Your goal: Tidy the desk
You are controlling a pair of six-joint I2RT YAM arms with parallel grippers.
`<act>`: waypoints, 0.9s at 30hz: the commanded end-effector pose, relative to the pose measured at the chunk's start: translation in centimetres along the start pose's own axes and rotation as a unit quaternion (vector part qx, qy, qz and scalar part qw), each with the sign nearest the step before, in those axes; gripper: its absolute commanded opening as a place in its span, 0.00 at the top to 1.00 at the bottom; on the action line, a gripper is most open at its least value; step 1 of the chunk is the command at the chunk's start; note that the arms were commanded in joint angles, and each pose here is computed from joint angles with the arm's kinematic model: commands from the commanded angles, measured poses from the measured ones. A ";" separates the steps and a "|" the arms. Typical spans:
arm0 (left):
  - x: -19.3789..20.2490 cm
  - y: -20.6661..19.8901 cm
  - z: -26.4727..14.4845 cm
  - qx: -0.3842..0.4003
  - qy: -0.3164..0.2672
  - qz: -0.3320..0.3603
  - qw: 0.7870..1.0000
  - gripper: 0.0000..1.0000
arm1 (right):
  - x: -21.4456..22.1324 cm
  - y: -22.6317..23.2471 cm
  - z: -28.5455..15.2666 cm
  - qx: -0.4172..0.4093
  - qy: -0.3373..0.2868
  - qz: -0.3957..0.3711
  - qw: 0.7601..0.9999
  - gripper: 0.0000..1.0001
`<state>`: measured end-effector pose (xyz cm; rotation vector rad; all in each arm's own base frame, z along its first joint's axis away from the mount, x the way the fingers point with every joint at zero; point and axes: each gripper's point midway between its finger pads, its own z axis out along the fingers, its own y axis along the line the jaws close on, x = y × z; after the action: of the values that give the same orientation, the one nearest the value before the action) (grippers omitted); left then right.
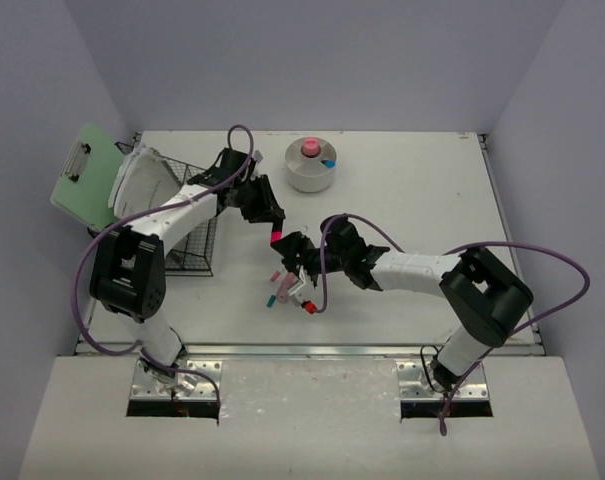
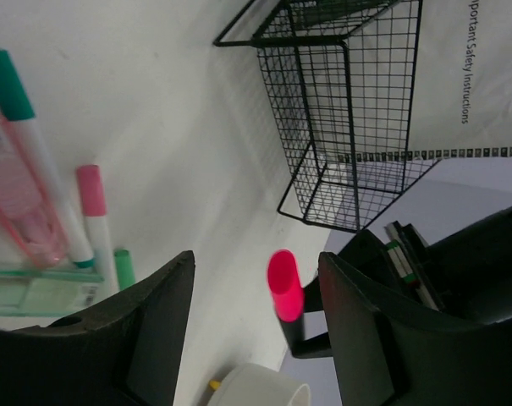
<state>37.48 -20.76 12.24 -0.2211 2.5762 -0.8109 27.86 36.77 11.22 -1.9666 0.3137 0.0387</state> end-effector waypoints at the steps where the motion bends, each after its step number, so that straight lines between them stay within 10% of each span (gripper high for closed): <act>1: 0.0 -1.8 -1.5 0.030 -0.020 0.006 0.999 1.00 | 1.7 -4.6 0.9 0.055 0.033 -0.067 0.996 0.40; 4: 0.3 -1.9 -1.5 0.033 -0.018 0.005 0.999 1.00 | 2.5 -4.4 1.5 0.049 0.042 -0.070 0.995 0.44; 11: -0.2 -2.4 -2.2 0.037 -0.030 0.008 0.999 0.91 | 3.6 -3.7 2.4 0.034 0.054 -0.068 0.996 0.98; 16: -1.9 -2.1 -2.8 0.030 -0.061 0.014 0.998 0.10 | 1.8 -5.6 0.2 0.069 0.033 -0.012 0.997 1.00; 20: -5.1 -2.7 -4.7 0.024 -0.115 0.029 0.993 0.00 | 2.7 -8.2 -2.3 0.119 0.037 0.125 0.984 1.00; 24: -8.2 -3.3 -7.5 0.019 -0.188 0.057 0.980 0.00 | 9.3 -13.1 -7.7 0.225 0.081 0.311 0.920 1.00; 27: -8.9 -3.3 -8.5 0.012 -0.216 0.068 0.974 0.00 | 16.3 -15.7 -12.5 0.316 0.122 0.458 0.822 1.00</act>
<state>39.73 -17.97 17.72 -0.2269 2.3566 -0.7116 38.88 32.83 21.13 -1.5064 0.9129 0.1133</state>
